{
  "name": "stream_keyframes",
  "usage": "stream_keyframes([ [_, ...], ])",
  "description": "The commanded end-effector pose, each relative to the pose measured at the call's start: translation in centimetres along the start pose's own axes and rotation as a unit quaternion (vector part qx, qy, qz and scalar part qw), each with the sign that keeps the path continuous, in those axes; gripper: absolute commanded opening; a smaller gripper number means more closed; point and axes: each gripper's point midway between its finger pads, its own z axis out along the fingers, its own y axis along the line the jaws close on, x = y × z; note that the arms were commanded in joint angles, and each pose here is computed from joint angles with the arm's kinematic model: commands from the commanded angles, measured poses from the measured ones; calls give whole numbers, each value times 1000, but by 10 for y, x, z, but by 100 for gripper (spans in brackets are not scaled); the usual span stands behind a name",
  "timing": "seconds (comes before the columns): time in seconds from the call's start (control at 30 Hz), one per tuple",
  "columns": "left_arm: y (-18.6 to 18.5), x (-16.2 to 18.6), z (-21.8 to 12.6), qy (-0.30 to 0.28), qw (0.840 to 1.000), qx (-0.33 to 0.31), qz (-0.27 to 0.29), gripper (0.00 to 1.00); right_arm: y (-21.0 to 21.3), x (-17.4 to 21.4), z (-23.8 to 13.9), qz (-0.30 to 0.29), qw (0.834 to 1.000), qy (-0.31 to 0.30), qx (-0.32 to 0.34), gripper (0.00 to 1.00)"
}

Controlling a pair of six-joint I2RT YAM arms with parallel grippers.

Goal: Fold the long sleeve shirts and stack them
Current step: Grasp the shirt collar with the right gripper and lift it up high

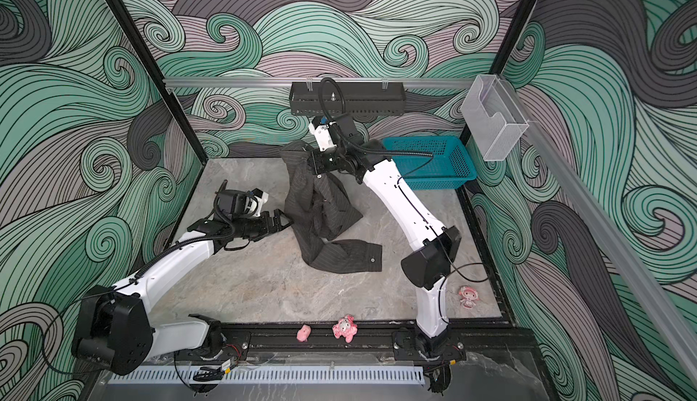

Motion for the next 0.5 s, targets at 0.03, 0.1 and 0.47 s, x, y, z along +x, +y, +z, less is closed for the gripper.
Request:
stream_keyframes([
  [0.03,-24,-16,18,-33,998,40,28,99,34,-47,-42,-46,993,-89,-62,0],
  [0.1,-18,-16,31,-32,999,25,24,99,40,-56,-52,-46,991,-103,-72,0],
  [0.47,20,-105,-7,-152,974,-162,49,0,33,-85,-92,-37,986,-153,-60,0],
])
